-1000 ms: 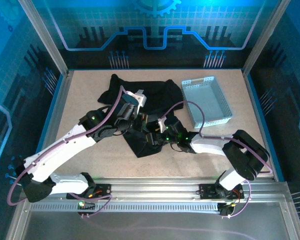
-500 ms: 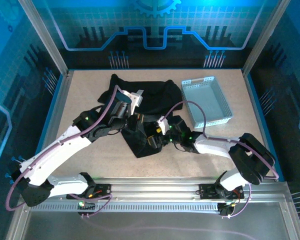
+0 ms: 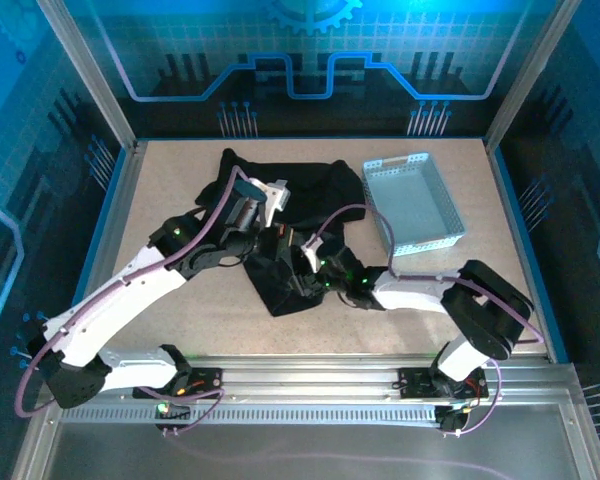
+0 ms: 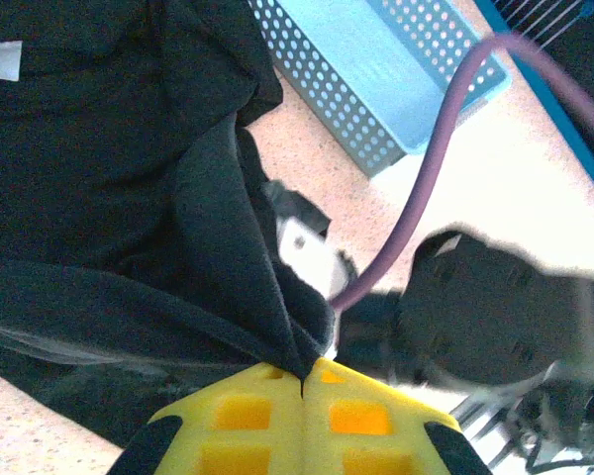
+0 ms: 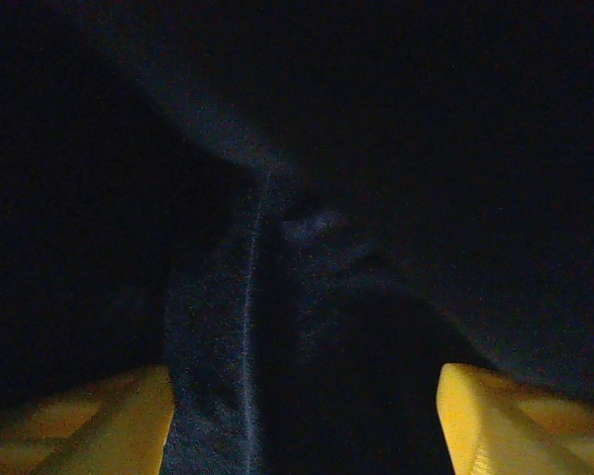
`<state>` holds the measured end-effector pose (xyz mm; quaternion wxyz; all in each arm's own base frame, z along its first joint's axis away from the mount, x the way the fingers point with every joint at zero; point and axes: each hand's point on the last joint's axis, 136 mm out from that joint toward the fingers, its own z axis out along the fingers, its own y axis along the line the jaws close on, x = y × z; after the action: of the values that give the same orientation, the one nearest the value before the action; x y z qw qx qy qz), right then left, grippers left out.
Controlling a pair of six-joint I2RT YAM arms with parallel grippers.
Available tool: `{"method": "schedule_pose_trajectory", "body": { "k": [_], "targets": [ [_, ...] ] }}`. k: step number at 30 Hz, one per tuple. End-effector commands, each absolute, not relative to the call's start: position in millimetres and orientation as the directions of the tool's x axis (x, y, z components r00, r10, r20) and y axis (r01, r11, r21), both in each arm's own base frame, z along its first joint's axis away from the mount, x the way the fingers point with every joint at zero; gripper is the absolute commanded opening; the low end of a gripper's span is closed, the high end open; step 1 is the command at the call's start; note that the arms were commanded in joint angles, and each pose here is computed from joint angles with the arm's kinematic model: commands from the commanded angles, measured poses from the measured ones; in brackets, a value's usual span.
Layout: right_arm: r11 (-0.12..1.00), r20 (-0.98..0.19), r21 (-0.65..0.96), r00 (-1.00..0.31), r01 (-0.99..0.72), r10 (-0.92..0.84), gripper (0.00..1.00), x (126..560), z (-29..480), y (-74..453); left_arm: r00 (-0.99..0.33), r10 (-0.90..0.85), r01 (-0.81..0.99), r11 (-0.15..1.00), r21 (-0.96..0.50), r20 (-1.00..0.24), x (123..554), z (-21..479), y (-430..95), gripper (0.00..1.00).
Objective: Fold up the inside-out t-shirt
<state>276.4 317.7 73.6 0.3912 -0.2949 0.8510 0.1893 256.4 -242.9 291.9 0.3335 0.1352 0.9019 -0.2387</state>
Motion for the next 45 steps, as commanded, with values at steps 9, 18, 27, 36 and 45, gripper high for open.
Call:
{"method": "schedule_pose_trajectory", "body": {
  "k": [9,18,27,36,45],
  "targets": [
    [0.888,-0.860,-0.044,-0.435,-0.457,-0.266,0.77,287,93,326,-0.729,-0.094,0.324,0.826,-0.462,-0.678,285,342,-264,0.00],
    [0.867,-0.806,0.087,-0.545,-0.492,-0.229,0.73,325,76,331,-0.698,-0.084,0.464,0.703,-0.539,-0.711,265,382,-280,0.00],
    [0.874,-0.848,0.163,-0.517,-0.458,-0.113,0.74,369,97,359,-0.670,-0.144,0.558,0.550,-0.622,-0.728,242,431,-287,0.00],
    [0.932,-0.874,0.270,-0.468,-0.243,0.131,0.78,422,123,354,-0.649,-0.214,0.621,0.404,-0.672,-0.730,222,479,-303,0.00],
    [0.945,-0.837,0.274,-0.529,-0.180,0.142,0.80,440,119,337,-0.590,-0.236,0.539,0.598,-0.594,-0.772,246,457,-279,0.00]
  ]
}}
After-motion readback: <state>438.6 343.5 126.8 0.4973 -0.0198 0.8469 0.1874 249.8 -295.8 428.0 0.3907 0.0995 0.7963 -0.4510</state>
